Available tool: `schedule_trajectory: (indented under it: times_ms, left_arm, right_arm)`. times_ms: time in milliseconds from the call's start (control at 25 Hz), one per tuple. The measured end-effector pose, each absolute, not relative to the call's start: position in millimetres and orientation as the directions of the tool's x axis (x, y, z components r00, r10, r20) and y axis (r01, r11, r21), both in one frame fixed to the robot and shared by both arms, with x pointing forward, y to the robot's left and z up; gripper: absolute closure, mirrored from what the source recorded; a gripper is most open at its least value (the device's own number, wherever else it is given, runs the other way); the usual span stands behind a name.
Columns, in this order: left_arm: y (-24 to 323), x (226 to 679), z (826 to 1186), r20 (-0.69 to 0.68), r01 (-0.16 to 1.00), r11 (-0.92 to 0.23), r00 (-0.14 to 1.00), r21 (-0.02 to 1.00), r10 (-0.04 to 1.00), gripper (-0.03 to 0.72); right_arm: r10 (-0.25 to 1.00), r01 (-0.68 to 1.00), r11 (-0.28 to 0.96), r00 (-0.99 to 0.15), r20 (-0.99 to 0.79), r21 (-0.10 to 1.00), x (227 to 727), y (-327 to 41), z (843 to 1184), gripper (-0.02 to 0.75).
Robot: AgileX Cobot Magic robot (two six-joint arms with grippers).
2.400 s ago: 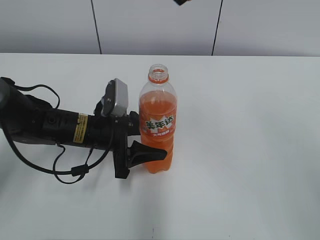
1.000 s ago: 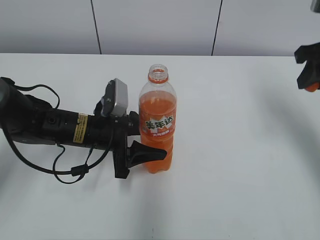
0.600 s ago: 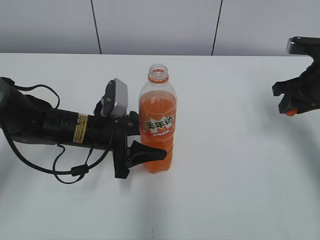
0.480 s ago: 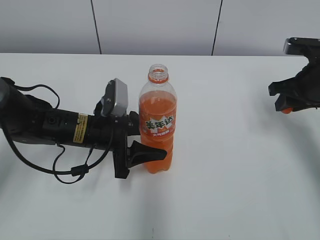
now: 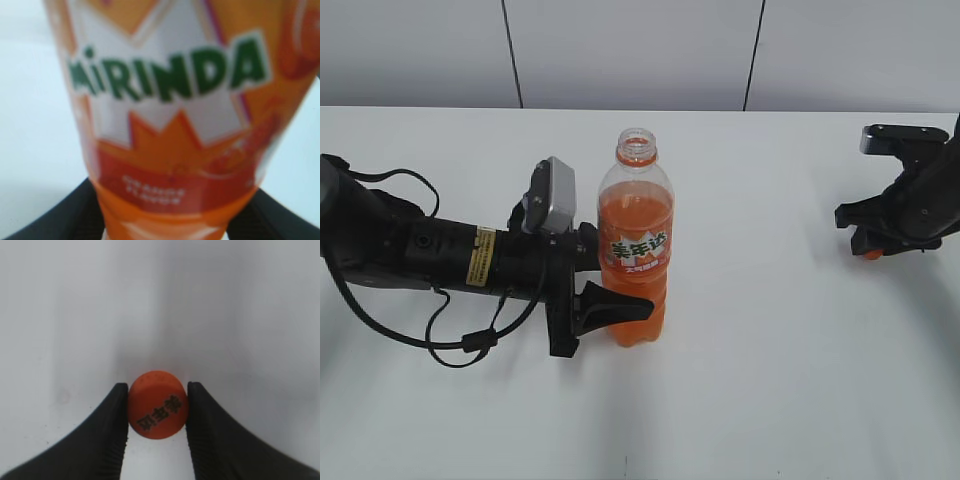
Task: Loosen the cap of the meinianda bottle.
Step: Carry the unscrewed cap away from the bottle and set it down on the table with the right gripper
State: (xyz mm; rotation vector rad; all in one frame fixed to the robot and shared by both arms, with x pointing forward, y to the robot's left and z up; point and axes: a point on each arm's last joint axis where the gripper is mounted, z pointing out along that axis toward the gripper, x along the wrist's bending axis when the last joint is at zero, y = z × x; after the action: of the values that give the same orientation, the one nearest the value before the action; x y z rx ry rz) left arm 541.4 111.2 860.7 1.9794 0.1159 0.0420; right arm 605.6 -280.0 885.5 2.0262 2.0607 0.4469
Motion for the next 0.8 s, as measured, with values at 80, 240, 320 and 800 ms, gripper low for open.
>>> schedule_trajectory:
  times_ms: [80,240,320,800]
  left_arm:
    - [111.1,541.3,860.8,-0.024,0.062,-0.395,0.995,0.916,0.101,0.279]
    - [111.1,541.3,860.8,-0.024,0.062,-0.395,0.995,0.916,0.101,0.279]
    - [111.1,541.3,860.8,-0.024,0.062,-0.395,0.995,0.916,0.101,0.279]
    - [111.1,541.3,860.8,-0.024,0.062,-0.395,0.995,0.916,0.101,0.279]
  right_arm:
    - [0.998,0.932,0.004,-0.026,0.057,0.362,605.8,-280.4,884.7,0.466]
    - [0.998,0.931,-0.005,-0.019,0.062,0.365,606.3,-280.2,884.0,0.466]
    - [0.997,0.934,-0.017,-0.009,0.071,0.357,606.3,-279.8,880.9,0.466]
    - [0.997,0.937,-0.023,-0.004,0.077,0.348,606.0,-279.4,878.2,0.163]
